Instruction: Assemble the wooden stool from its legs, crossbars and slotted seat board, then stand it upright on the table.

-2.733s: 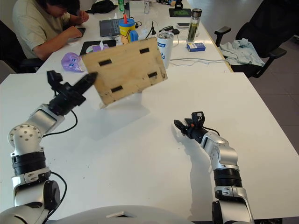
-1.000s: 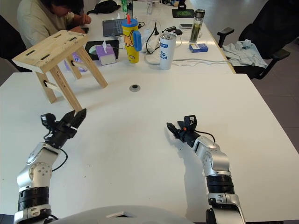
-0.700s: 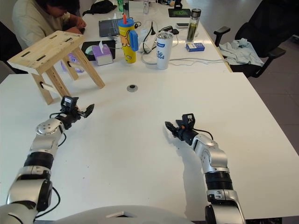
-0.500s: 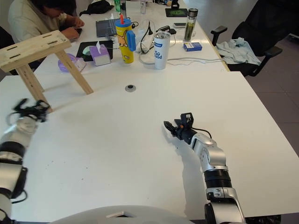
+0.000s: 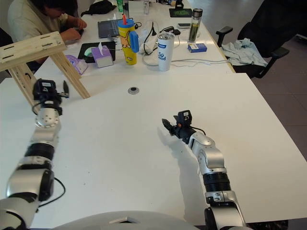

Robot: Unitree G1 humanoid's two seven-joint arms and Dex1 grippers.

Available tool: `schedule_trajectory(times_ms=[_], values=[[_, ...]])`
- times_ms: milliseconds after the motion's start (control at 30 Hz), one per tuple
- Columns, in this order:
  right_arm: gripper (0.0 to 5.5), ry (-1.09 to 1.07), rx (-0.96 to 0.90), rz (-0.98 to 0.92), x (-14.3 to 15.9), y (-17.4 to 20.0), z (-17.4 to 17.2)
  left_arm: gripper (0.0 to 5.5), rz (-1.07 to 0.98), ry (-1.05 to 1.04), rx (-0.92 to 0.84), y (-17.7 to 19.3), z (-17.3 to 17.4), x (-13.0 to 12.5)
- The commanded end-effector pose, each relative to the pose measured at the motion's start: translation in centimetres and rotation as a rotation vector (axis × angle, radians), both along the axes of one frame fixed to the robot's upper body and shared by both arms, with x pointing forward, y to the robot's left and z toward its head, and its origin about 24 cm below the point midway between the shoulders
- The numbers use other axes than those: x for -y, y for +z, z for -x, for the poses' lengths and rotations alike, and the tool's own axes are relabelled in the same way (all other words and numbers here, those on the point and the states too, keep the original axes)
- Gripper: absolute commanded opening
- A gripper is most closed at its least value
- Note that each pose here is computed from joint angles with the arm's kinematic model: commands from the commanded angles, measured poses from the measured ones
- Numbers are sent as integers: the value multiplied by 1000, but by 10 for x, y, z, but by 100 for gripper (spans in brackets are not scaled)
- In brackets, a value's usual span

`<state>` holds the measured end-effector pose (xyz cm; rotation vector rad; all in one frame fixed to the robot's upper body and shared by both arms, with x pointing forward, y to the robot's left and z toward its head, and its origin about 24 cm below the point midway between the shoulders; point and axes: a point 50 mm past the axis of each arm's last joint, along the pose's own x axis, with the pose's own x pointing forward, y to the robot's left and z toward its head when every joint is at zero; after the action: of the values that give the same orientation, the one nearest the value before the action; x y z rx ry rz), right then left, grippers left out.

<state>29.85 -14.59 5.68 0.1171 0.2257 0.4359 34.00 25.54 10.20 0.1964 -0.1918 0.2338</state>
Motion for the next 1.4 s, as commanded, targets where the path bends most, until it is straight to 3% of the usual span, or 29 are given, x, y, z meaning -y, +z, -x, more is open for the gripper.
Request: schedule_trajectory(times_ms=[33, 133, 400, 1033, 1400], values=[[333, -101, 191, 118, -19, 30, -22, 414, 118, -158, 104, 23, 5, 58], [333, -197, 217, 17, -26, 39, -35, 414, 132, -229, 86, 23, 2, 90], [333, -317, 265, 13, -39, 54, -56, 414, 199, -278, 109, 36, -9, 122], [333, -163, 298, 18, -57, 48, -54, 414, 121, -288, 109, 31, -18, 122], [333, -251, 360, 110, -46, 48, -57, 414, 101, -213, 102, 23, -18, 124]])
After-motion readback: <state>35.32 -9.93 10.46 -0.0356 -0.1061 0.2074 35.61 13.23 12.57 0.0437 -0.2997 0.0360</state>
